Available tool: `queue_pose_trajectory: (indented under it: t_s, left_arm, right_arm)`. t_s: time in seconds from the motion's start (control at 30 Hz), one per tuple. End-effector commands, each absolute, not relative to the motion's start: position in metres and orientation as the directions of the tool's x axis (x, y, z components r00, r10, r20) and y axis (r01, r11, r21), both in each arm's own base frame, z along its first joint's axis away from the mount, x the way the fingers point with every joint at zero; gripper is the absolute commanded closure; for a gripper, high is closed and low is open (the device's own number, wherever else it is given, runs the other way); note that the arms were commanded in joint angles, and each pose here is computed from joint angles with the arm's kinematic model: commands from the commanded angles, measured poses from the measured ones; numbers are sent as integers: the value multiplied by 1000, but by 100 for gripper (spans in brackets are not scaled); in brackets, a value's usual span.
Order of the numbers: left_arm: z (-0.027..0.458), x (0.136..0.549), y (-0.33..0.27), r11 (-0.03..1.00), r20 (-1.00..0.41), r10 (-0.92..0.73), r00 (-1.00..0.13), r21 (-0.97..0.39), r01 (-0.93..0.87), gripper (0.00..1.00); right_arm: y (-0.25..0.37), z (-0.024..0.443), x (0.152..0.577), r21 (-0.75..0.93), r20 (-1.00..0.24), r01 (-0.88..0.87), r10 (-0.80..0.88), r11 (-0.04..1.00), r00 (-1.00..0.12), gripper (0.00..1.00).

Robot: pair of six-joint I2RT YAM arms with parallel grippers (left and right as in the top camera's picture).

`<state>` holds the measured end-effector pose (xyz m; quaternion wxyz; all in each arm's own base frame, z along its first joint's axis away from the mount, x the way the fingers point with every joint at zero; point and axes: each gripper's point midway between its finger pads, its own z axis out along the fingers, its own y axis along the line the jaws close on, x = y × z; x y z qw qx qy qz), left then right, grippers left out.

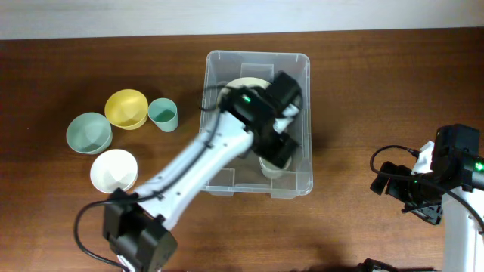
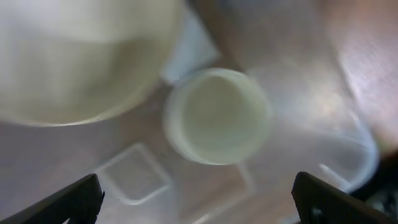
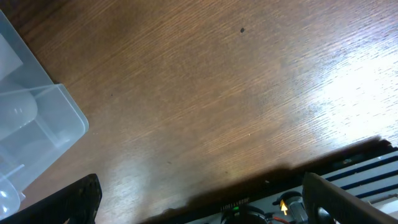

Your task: Pack container

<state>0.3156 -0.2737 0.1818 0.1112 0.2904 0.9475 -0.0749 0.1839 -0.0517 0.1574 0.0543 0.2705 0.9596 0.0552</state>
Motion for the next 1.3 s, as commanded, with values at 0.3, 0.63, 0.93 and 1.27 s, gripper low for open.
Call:
queue_pose_trajectory:
  t_s: [0.3,0.63,0.93,1.27]
  left_arm:
    - [245,431,-89,993,-467,74,-881,-47,109,1]
    - [158,460,-70,997,-304,51,-951,-37,66,1]
    - [63,459,-69,998,-96,56,-994,-20,58,4]
    - [54,452,-68,998,-52,57,-997,-16,58,53]
  right_arm:
    - [-50,156,184,140,-71,500,513,855,-856,1]
    - [-50,156,184,140,-71,500,512,855,-856,1]
    - [-50,156,184,139,-70,500,512,855,-856,1]
    - [-50,156,184,139,-70,500,512,855,-856,1]
